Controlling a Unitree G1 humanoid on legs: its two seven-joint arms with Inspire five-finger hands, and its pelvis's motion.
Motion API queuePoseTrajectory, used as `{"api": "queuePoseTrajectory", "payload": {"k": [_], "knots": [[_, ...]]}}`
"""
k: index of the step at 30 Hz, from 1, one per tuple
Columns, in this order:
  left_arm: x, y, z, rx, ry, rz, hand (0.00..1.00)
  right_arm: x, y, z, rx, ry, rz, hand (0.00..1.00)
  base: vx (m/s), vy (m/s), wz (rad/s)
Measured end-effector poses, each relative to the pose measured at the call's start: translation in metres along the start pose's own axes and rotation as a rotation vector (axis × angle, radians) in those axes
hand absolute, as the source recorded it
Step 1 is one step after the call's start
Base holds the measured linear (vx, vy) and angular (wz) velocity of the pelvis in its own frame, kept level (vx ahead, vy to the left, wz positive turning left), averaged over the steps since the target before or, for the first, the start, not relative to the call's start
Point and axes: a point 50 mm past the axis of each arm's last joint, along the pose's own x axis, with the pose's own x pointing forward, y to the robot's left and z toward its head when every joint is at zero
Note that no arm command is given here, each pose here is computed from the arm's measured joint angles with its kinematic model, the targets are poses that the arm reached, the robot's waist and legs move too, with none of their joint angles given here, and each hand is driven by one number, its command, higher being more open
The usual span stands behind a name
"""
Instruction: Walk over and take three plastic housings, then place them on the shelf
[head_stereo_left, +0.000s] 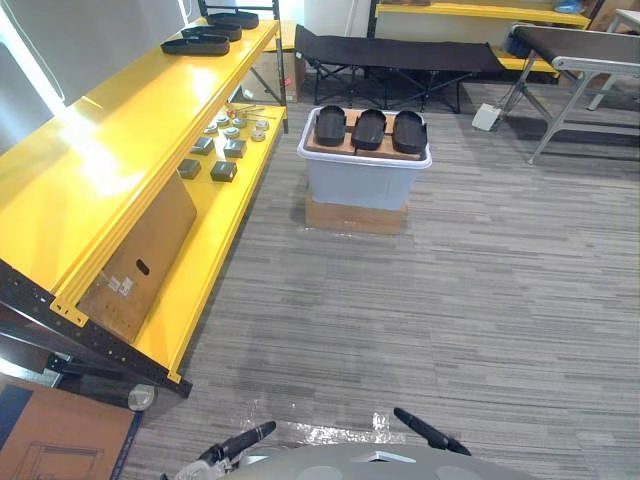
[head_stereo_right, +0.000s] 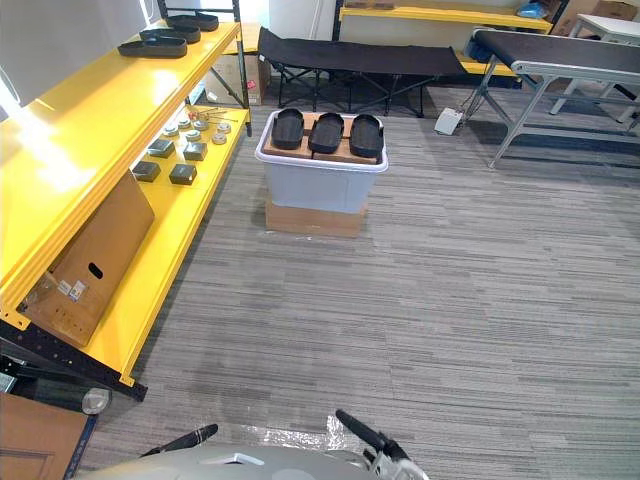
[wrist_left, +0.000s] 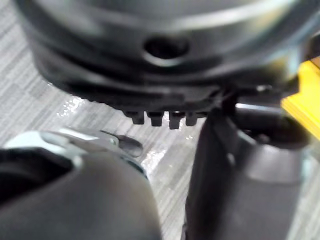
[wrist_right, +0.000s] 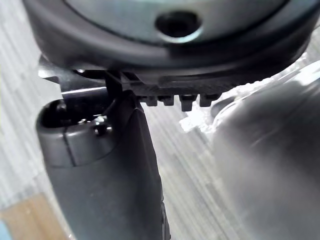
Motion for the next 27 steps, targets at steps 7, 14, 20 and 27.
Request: {"api": "queuePoseTrajectory", "payload": {"k": [7, 14, 20, 27], "knots": [[0.0, -0.034, 0.031, 0.089, -0.128, -0.158, 1.0, 0.003, 0.048, 0.053, -0.114, -0.225, 0.16, 1.0, -0.09, 0.015, -0.01], [0.0, -0.04, 0.033, 0.074, -0.135, -0.179, 1.0, 0.004, 0.048, 0.042, -0.126, -0.173, 0.169, 1.0, -0.02, 0.006, -0.01], [0.0, -0.04, 0.03, 0.083, -0.163, -0.15, 1.0, 0.003, 0.044, 0.038, -0.116, -0.171, 0.128, 1.0, 0.0, 0.0, 0.0], [-0.002, -0.038, 0.028, 0.098, -0.195, -0.133, 1.0, 0.002, 0.034, 0.029, -0.093, -0.154, 0.097, 1.0, -0.02, 0.003, -0.02]]}}
